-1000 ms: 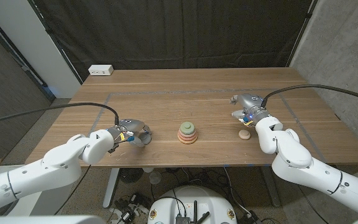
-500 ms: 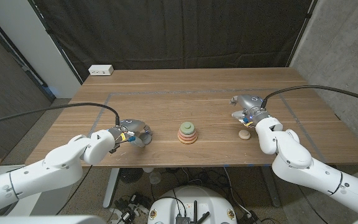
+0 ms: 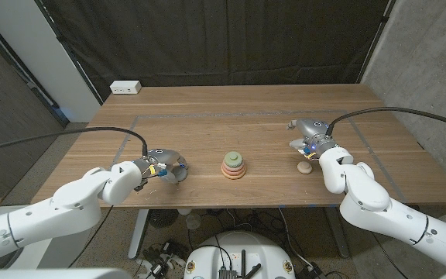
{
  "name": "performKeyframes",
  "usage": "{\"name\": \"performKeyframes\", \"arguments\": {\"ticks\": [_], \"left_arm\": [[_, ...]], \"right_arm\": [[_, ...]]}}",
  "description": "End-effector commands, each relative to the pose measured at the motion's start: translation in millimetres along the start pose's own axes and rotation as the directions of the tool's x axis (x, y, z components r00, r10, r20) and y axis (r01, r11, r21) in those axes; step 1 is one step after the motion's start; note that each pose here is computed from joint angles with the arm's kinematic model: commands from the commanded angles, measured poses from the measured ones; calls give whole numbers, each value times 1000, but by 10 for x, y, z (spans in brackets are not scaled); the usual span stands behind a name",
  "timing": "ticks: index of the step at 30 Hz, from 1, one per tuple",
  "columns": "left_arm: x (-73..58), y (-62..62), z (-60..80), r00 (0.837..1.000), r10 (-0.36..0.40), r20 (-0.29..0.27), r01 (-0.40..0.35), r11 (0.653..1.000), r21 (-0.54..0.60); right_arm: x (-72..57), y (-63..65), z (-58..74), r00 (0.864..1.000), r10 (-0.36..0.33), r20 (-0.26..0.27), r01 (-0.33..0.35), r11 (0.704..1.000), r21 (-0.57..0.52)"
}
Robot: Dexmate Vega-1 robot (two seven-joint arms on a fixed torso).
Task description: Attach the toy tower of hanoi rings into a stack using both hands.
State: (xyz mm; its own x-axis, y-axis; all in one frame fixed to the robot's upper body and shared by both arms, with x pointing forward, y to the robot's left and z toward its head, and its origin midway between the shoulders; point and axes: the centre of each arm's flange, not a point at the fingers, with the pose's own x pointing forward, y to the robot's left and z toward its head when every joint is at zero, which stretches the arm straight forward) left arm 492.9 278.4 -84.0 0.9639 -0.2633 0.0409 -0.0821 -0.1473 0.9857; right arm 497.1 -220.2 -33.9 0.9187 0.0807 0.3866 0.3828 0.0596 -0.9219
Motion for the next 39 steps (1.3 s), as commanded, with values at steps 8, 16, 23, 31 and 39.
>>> {"name": "performKeyframes", "arguments": {"ticks": [8, 16, 23, 31, 39], "left_arm": [[-135, 368, -76, 997, 75, -15, -75, 997, 6], [-175, 482, -72, 996, 86, -5, -86, 996, 16], [-247, 604, -82, 994, 106, 4, -106, 994, 24], [-326, 750, -84, 992, 121, 19, -122, 992, 32], [-381, 869, -79, 989, 140, 37, -141, 989, 37]], "right_arm": [[-17, 35, 7, 1000, 14, -3, -14, 1000, 7], [-18, 38, 13, 1000, 18, -5, -18, 1000, 9], [-17, 30, 21, 1000, 21, -7, -20, 1000, 8], [-11, 24, 29, 1000, 21, -12, -21, 1000, 10], [-13, 25, 37, 1000, 19, -19, -19, 1000, 13]]}}
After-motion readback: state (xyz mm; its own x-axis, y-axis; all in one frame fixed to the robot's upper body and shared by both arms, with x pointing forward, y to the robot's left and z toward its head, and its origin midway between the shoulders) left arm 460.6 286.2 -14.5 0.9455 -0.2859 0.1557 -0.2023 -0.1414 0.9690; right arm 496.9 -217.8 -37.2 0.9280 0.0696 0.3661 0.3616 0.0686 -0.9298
